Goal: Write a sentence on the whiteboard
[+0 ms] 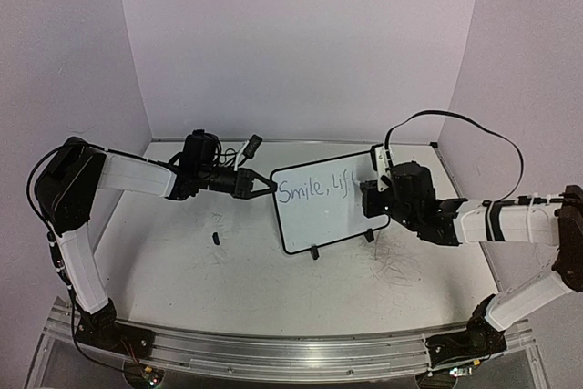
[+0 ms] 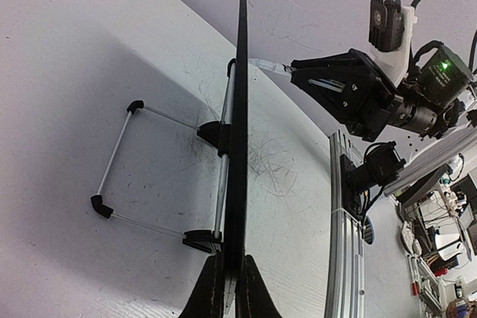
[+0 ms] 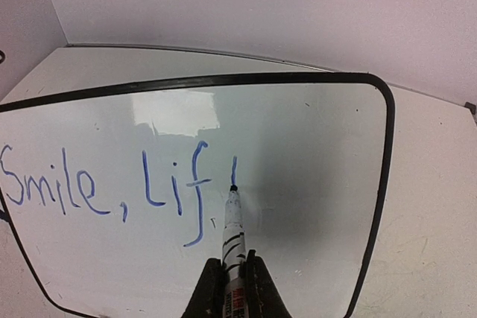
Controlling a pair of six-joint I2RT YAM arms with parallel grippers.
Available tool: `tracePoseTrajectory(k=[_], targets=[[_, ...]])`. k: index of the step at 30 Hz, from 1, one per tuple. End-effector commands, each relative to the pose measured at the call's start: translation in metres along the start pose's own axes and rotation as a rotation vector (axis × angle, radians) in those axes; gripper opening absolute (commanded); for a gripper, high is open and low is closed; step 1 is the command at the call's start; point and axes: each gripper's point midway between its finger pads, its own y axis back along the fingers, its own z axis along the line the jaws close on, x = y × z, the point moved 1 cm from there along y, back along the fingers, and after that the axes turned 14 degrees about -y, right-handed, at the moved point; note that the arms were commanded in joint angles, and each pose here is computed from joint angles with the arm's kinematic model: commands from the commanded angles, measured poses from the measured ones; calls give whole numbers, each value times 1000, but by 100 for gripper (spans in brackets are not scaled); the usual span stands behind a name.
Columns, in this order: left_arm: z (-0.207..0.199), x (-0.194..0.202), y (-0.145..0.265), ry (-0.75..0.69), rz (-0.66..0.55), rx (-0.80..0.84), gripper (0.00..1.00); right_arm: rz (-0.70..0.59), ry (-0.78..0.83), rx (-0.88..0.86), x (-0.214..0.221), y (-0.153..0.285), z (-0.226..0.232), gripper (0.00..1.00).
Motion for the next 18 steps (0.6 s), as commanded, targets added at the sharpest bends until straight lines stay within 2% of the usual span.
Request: tracePoseTrajectory(k=[1,6,9,12,18], targets=[[-11,-20,6,-42,-31,23,0,6,-7,42,3,4,-11,0],[-12,-20,6,-44,-31,23,0,-66,-29,71,-18,15,-15,0],[-12,-20,6,-44,-32,23,0,-103,-30,4,-32,23,-4,0],[-12,-21,6,-46,-33,23,0,-96,-14,-111,-34,26,16,0],[-13,-21,7,-46,-33,22,0,-56,-3,-121,-27,10,24,0]])
